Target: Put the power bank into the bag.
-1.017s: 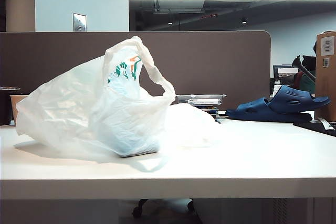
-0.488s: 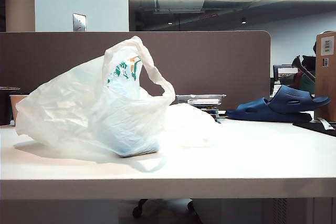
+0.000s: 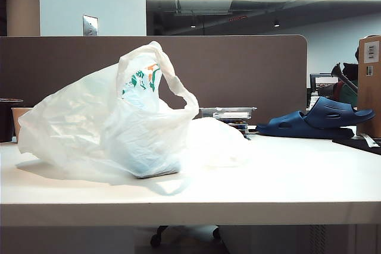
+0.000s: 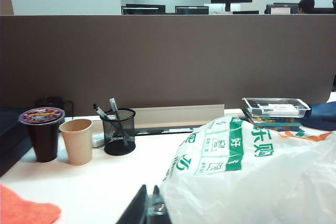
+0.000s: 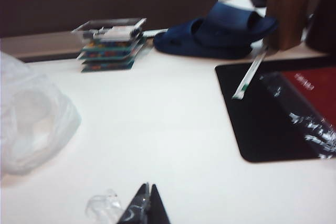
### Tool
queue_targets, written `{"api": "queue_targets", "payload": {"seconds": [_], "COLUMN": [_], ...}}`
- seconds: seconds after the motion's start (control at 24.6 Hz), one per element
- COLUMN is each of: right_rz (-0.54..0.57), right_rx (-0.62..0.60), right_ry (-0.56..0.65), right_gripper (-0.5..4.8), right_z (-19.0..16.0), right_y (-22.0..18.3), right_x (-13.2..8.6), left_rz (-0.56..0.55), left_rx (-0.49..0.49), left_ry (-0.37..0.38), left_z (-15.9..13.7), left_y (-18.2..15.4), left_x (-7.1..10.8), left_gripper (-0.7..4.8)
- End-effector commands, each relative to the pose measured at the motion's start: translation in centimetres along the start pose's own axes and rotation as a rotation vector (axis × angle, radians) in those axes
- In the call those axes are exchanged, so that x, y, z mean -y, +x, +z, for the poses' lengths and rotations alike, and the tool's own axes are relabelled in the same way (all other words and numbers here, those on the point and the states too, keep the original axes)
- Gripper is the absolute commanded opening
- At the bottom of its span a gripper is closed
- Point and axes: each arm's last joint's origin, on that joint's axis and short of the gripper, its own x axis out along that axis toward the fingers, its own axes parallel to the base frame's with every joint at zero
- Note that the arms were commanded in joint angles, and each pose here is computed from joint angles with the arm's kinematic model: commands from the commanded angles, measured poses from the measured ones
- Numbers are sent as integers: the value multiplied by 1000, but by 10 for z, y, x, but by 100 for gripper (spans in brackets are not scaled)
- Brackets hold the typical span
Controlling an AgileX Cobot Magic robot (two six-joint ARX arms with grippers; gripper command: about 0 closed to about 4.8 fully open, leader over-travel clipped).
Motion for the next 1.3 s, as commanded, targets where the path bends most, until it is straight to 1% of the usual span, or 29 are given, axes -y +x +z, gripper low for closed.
{"api": "queue_targets", "payload": {"seconds": [0.04,0.33,0.53,0.73,0.85,1.3], "right_rz": [4,4,0,-22,-10,-11], "right_rx": [34,54,51,57,54,52], "right_ry": [-5,-40,-66,-74,-63,-64], "right_gripper": [-6,-6,-6,-6,-5,-5], "right_z": [-1,-13,-24,-23,-23,-24], "right_y": [2,7,11,11,11,11], "right_x": [0,2,4,4,4,4], "left_rz": [-1,0,-1,-1,-15,-15], "left_rx": [41,57,47,50,49,0], "left_ry": [-26,-26,-27,-27,-30,-36], "left_z": [-9,-36,-55,-57,-57,-62], "left_y": [4,9,11,11,11,11], "left_x": [0,0,0,0,1,1], "left_gripper": [-6,-6,-6,-6,-6,-6]}}
